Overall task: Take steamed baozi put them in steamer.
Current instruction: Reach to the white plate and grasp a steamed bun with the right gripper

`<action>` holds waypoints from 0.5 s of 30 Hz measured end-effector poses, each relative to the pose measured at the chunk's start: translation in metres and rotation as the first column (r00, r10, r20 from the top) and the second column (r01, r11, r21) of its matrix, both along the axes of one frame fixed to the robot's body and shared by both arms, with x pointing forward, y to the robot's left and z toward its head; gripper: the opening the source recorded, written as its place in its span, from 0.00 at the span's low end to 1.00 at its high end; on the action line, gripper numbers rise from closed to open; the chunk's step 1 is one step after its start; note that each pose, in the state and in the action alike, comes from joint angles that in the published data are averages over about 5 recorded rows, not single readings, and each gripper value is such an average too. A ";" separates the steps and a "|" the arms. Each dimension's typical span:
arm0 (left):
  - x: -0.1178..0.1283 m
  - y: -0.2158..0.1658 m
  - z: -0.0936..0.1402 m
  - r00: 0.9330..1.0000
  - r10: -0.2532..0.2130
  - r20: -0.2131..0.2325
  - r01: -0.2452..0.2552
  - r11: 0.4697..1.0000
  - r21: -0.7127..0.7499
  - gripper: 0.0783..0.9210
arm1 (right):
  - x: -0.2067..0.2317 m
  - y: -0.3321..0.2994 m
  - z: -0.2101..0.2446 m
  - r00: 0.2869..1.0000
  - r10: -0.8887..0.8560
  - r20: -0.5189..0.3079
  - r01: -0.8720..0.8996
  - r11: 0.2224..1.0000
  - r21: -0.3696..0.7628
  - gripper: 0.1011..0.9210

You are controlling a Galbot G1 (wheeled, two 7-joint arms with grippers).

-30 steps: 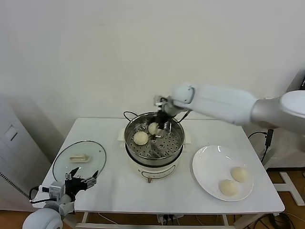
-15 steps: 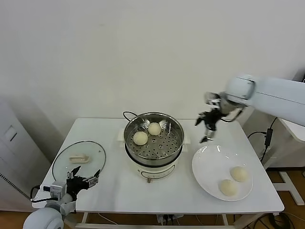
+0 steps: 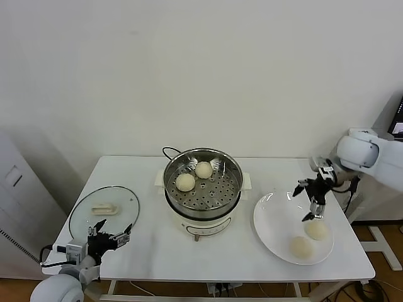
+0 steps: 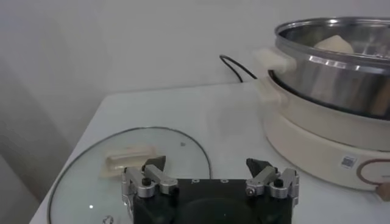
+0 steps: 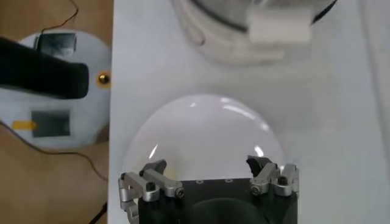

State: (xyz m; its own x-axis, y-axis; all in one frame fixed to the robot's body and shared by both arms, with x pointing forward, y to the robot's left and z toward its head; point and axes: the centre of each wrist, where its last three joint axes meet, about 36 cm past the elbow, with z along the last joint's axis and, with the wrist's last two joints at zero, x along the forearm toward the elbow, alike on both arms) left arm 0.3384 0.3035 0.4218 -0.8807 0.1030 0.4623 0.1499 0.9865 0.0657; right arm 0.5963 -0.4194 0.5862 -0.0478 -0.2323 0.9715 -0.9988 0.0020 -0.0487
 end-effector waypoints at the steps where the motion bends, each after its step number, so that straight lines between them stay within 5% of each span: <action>1: 0.000 0.000 0.000 1.000 -0.001 0.000 0.001 1.000 0.000 0.88 | -0.001 -0.002 -0.004 1.000 0.002 -0.004 -0.002 1.000 -0.001 0.88; 15: 0.002 -0.002 -0.002 1.000 -0.001 -0.007 0.001 1.000 0.001 0.88 | -0.013 -0.015 -0.066 0.998 0.031 -0.059 -0.032 0.999 -0.024 0.88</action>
